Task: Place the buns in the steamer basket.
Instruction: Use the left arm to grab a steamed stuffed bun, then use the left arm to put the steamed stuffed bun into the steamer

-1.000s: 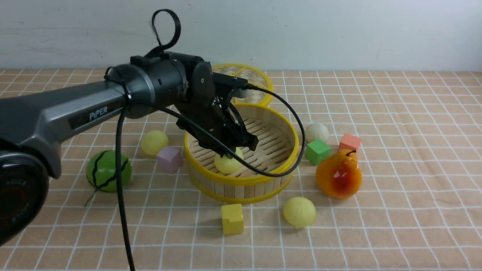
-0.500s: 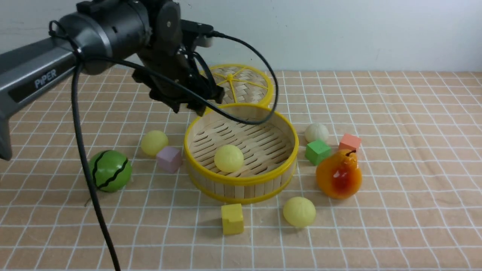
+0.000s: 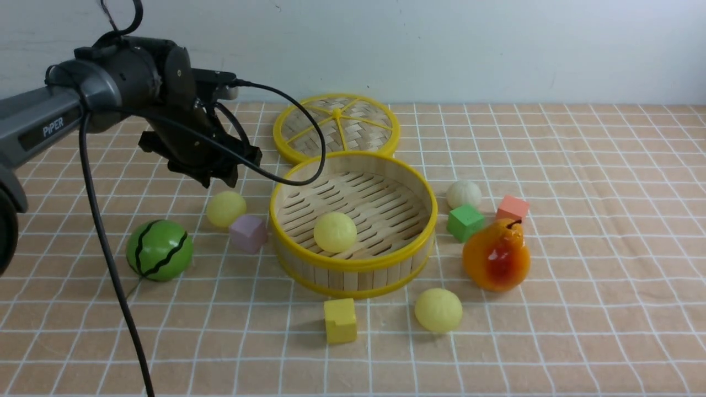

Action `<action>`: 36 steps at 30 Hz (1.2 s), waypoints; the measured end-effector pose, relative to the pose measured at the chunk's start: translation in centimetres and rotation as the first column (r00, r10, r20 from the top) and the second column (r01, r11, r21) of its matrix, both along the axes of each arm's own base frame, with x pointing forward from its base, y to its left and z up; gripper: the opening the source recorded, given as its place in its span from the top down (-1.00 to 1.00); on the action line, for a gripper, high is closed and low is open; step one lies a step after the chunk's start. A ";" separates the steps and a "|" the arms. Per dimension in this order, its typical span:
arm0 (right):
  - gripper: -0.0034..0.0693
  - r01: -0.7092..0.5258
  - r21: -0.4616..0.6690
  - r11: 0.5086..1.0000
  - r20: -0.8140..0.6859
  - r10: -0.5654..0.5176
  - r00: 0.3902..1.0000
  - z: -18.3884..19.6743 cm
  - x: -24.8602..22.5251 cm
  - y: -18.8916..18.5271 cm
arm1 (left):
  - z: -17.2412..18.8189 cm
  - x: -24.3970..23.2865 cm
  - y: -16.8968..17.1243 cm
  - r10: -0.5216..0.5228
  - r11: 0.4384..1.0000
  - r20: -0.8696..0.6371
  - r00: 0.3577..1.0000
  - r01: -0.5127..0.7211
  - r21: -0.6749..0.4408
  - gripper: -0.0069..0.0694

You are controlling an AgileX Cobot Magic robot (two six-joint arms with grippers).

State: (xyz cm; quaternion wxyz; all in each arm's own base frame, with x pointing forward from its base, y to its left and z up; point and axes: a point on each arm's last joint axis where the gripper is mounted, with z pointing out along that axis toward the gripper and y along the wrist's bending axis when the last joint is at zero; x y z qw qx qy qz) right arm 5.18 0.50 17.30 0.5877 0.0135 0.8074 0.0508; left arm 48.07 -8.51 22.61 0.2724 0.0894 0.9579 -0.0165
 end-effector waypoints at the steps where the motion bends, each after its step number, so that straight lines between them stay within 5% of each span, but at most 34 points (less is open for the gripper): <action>1: 0.25 0.000 0.000 1.000 0.000 0.000 1.000 0.0 0.0 0.0 | -0.3 0.1 0.0 0.001 1.000 -0.004 1.000 -0.001 0.001 -0.05; 17: 0.25 0.000 0.000 1.000 0.000 0.000 1.000 0.0 0.0 0.0 | -3.7 1.1 0.0 -0.005 1.000 -0.028 1.000 0.005 0.023 0.01; 25: 0.25 0.000 0.000 1.000 0.000 0.000 1.000 0.0 0.0 0.0 | -3.8 0.7 0.0 -0.003 1.000 -0.063 0.998 0.005 0.031 0.80; 36: 0.25 0.000 0.000 1.000 0.000 0.000 1.000 0.0 0.0 0.0 | 6.2 -2.7 -2.1 -0.045 0.996 0.057 0.997 0.049 -0.076 0.85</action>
